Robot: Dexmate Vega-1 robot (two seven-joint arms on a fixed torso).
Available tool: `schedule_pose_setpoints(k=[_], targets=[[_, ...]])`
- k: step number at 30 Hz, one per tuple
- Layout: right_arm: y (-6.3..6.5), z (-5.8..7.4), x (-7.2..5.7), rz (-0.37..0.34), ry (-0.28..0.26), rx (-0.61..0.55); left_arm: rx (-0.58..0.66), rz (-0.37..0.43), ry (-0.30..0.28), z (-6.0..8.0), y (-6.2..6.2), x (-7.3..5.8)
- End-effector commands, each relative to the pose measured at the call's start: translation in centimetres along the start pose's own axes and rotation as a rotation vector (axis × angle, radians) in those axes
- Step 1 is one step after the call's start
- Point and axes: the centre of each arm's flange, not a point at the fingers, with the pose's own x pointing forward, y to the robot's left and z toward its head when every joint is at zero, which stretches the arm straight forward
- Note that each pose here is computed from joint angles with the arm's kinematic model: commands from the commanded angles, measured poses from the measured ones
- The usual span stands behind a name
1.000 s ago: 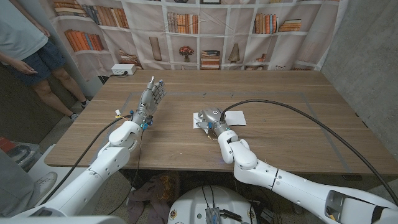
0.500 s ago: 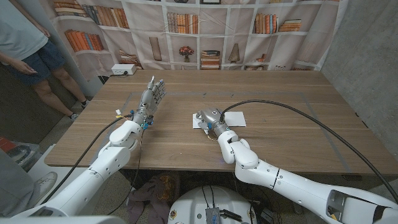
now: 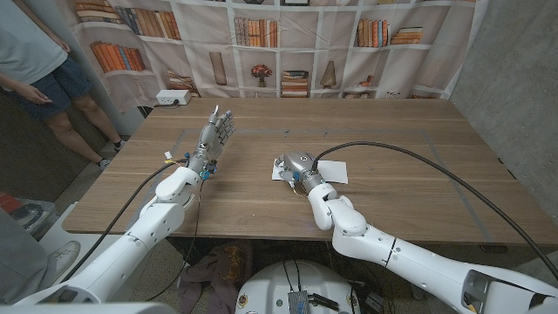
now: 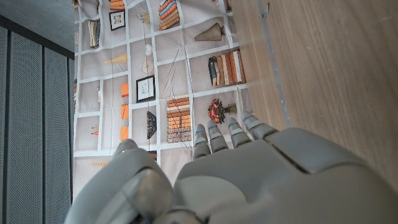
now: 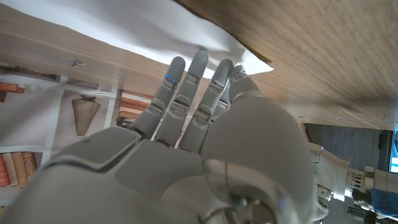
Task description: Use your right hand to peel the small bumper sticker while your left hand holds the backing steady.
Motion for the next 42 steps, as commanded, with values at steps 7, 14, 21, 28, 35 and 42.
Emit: schedule_pose_setpoints(k=[7,14,21,28,35,42], targets=[[-2.0,-1.6,0.0,-0.093,0.073,0.094,0.004,-0.01,0.002,0.0,-0.4,0.5],[-3.0,-2.4,0.0,-0.151,0.108,0.123,-0.032,-0.019,-0.008,0.0,-0.4,0.6],[-4.2,-3.1,0.2,-0.194,0.107,0.127,0.01,-0.016,-0.001,0.3,-0.5,0.7],[-5.3,-3.7,0.8,-0.241,0.115,0.142,0.009,-0.024,0.006,0.3,-0.9,0.8],[-6.0,-4.2,1.2,-0.272,0.116,0.15,0.035,-0.031,0.009,0.9,-0.9,0.8],[-6.6,-4.6,1.4,-0.298,0.115,0.15,0.079,-0.042,0.019,1.3,-1.5,1.0]])
